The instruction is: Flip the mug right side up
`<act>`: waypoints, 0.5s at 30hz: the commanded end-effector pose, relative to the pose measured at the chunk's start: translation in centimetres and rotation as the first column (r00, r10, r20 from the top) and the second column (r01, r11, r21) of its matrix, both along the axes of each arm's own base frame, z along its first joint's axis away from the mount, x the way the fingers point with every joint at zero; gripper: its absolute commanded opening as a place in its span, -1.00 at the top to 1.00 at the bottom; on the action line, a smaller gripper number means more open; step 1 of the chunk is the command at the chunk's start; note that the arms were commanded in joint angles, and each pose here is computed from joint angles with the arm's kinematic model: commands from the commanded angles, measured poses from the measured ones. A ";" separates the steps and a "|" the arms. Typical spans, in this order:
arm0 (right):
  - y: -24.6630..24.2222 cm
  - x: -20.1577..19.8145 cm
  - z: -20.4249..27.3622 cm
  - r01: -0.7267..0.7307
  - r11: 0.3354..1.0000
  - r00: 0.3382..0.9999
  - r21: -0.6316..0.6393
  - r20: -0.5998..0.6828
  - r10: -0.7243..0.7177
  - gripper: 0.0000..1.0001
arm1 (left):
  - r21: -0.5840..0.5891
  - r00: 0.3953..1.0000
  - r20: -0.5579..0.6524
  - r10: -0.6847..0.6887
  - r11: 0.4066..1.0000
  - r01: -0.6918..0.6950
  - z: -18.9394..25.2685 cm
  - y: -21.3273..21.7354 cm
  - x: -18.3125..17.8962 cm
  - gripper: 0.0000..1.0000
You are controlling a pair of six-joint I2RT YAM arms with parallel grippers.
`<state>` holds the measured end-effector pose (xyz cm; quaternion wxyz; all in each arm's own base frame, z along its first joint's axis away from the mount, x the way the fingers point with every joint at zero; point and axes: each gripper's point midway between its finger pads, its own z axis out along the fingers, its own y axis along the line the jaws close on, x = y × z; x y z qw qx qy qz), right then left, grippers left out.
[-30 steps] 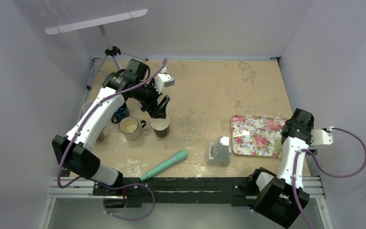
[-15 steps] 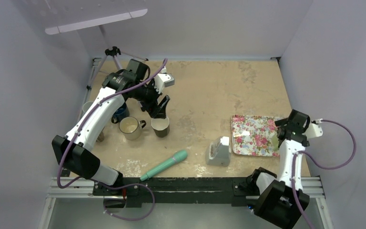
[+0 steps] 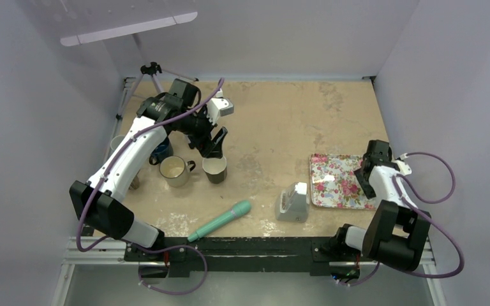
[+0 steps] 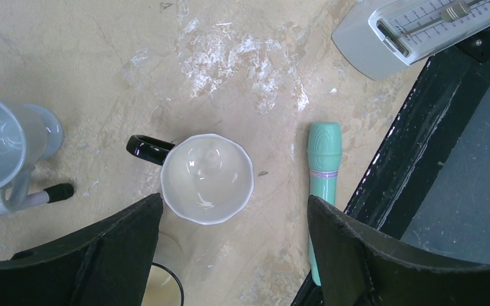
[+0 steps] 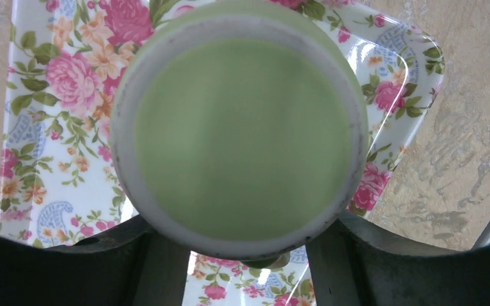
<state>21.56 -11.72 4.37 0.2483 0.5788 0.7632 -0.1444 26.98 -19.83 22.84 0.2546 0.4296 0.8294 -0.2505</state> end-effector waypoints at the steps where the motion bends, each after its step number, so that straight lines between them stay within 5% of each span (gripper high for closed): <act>1: -1.9 1.6 2.3 0.090 0.993 0.994 -0.076 0.067 -0.085 -0.14 | -0.045 0.998 0.053 -0.017 0.999 0.020 2.0 -0.3 -0.1 -0.74; 9: -1.8 2.8 3.3 0.010 0.995 0.993 -0.095 0.121 0.001 0.76 | -0.056 0.999 0.037 -0.011 0.998 0.013 2.2 -0.4 -0.4 -0.73; 15: -1.4 4.1 6.2 -0.093 0.986 0.970 -0.137 0.213 0.121 1.00 | -0.080 1.000 0.009 -0.001 0.997 0.001 2.4 -0.8 -0.6 -0.72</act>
